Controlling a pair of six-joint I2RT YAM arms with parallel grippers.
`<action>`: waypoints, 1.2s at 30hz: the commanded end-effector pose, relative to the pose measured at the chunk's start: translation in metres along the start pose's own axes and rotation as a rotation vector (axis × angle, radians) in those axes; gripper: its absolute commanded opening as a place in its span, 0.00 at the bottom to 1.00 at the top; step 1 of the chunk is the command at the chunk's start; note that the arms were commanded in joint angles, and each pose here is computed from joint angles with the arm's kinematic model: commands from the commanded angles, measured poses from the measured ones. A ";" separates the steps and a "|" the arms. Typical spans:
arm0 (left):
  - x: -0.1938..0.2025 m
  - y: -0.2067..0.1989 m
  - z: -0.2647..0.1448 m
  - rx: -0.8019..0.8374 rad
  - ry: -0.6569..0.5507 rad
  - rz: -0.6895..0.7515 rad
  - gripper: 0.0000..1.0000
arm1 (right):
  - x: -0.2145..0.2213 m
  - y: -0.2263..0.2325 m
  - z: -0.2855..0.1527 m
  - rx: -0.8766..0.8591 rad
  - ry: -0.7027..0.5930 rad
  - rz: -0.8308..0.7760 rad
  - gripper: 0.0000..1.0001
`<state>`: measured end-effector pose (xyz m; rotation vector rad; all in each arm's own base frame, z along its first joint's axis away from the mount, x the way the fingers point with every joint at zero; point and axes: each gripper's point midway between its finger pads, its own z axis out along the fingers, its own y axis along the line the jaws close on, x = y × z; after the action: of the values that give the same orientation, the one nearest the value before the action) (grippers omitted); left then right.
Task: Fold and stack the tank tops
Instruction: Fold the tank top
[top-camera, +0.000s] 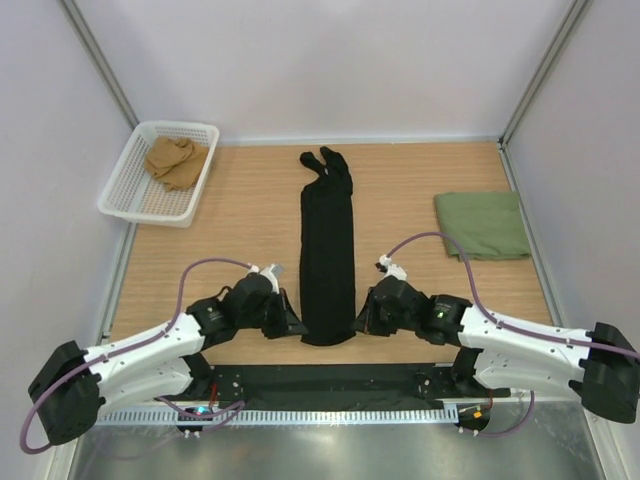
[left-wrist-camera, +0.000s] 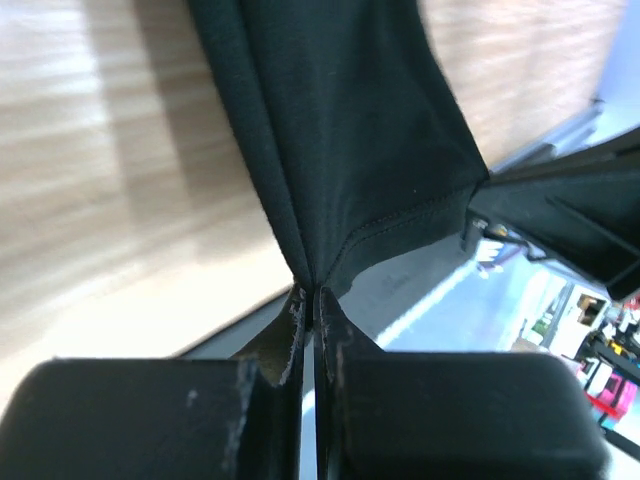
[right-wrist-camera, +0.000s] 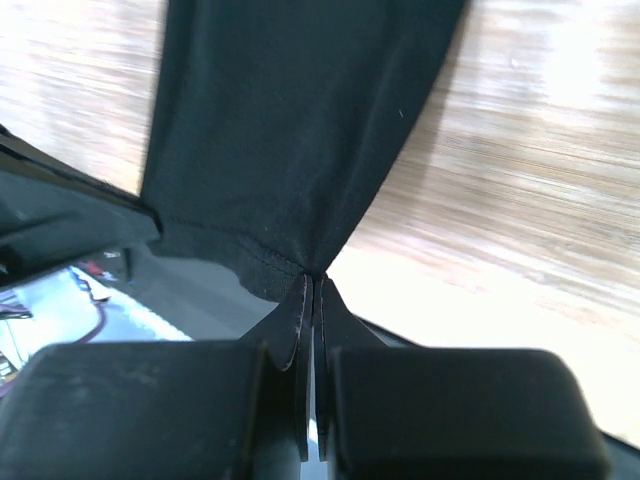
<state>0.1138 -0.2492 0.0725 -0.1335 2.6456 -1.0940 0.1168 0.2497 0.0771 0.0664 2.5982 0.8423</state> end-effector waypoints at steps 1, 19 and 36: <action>-0.003 -0.021 -0.016 0.035 -0.031 -0.010 0.00 | -0.019 0.017 -0.020 -0.013 -0.073 -0.009 0.01; -0.052 -0.049 -0.031 0.000 -0.093 0.028 0.00 | -0.092 0.037 -0.048 0.144 -0.271 -0.175 0.01; -0.166 -0.066 -0.012 -0.002 -0.135 -0.011 0.00 | -0.202 0.026 -0.003 0.180 -0.284 -0.150 0.01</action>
<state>0.2524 -0.2500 0.1398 -0.2896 2.5967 -0.9853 0.2717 0.2251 0.1408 0.0873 2.4543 0.4455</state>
